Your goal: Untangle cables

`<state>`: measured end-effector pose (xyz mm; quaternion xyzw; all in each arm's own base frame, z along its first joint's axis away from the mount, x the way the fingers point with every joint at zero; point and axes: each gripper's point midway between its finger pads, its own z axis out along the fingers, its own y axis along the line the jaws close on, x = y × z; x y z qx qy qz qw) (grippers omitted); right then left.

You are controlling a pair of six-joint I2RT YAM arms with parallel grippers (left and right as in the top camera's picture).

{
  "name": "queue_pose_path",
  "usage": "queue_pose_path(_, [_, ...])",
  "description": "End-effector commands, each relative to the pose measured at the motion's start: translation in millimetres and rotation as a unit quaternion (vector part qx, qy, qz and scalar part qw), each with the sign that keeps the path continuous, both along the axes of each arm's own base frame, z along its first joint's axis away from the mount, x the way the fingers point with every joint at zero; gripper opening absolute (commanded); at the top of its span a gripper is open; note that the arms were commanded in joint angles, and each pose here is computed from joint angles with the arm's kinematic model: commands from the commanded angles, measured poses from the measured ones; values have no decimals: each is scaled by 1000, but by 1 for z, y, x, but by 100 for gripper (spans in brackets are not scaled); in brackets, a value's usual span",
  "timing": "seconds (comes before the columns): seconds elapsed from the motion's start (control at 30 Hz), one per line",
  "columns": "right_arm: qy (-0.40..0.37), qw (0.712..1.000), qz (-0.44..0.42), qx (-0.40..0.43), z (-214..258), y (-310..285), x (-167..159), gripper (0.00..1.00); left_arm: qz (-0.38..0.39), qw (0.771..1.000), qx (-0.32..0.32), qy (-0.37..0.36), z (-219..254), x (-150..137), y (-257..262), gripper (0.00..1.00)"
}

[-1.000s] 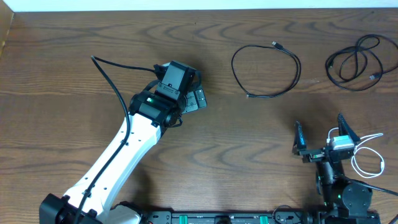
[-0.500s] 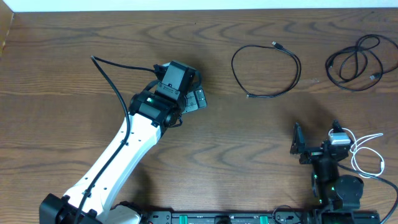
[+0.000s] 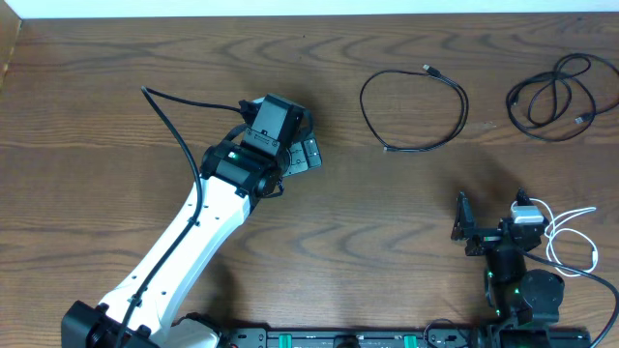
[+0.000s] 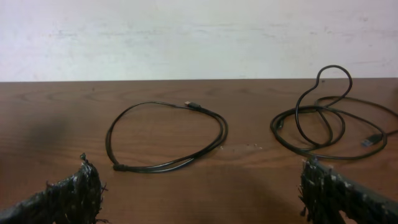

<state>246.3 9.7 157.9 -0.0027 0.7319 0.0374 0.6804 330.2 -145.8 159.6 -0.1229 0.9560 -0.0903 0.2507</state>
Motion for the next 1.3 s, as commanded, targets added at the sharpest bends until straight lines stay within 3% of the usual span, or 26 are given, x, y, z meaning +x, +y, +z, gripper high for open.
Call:
queue_pose_path(0.0, [1, 1000, -3, 8, -1, 0, 0, 99, 6, 1000, 3, -3, 1, 1, 2, 100])
queue_pose_path(0.2, [1, 1000, -3, 8, -1, 0, 0, 99, 6, 1000, 3, -3, 1, 1, 2, 99])
queue_pose_path(0.6, [1, 1000, -3, 8, -1, 0, 0, 99, -114, 987, 114, -20, 2, -19, 36, 100])
queue_pose_path(1.27, [1, 1000, -3, 8, -1, 0, 0, 99, 41, 970, 73, -227, -11, -81, 136, 100])
